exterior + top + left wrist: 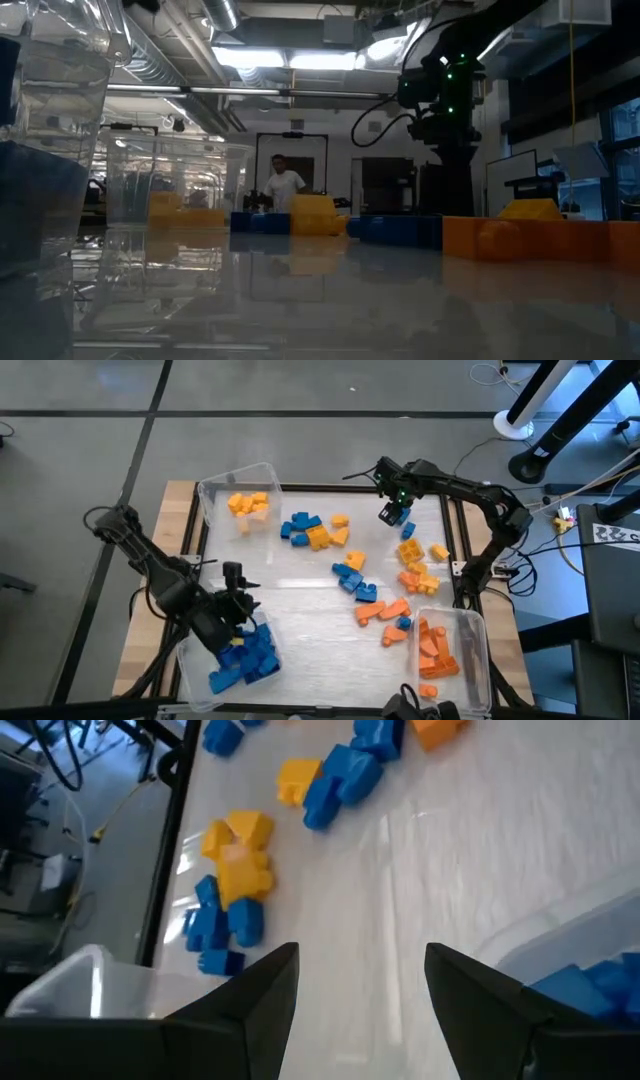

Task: Sort blocks
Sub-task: Put the blue game piece into the bottom left transparent bin

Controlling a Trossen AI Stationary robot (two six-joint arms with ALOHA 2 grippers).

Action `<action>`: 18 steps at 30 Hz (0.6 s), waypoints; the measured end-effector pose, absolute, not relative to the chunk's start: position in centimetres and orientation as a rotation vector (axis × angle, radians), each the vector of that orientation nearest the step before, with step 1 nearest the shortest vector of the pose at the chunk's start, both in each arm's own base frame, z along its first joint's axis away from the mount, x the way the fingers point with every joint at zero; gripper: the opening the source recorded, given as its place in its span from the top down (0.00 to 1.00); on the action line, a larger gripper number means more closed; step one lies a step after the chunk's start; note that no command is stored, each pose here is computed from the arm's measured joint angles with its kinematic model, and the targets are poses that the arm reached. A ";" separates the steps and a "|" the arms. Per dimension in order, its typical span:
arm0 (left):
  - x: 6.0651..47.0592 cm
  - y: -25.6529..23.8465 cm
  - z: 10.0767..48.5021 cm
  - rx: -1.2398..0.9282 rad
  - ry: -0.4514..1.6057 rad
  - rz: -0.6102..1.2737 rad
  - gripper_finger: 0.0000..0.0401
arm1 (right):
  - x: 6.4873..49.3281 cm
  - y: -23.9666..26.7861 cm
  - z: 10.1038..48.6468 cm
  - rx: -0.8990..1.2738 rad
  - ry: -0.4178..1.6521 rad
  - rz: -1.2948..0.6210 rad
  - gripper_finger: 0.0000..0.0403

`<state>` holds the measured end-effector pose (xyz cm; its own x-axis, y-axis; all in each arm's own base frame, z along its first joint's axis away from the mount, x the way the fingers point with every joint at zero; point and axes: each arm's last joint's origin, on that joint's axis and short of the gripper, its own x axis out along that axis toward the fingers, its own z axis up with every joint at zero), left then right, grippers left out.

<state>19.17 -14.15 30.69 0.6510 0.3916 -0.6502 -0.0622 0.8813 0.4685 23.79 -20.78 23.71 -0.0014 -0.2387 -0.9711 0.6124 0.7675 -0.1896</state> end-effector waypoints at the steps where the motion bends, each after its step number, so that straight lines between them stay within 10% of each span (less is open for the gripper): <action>1: 19.0 -13.8 30.2 0.422 0.815 0.263 0.49 | 23.8 -20.8 23.7 0.337 1.419 -0.698 0.53; 18: 19.5 -10.8 23.1 0.375 0.746 0.161 0.49 | 22.8 -21.8 23.7 0.951 1.127 -1.189 0.53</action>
<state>19.47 -10.83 23.08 0.7258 0.2741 -0.6309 -0.0106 0.9215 0.3882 22.81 -21.77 23.67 0.0145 -0.2017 -0.9793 0.9888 0.1484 -0.0160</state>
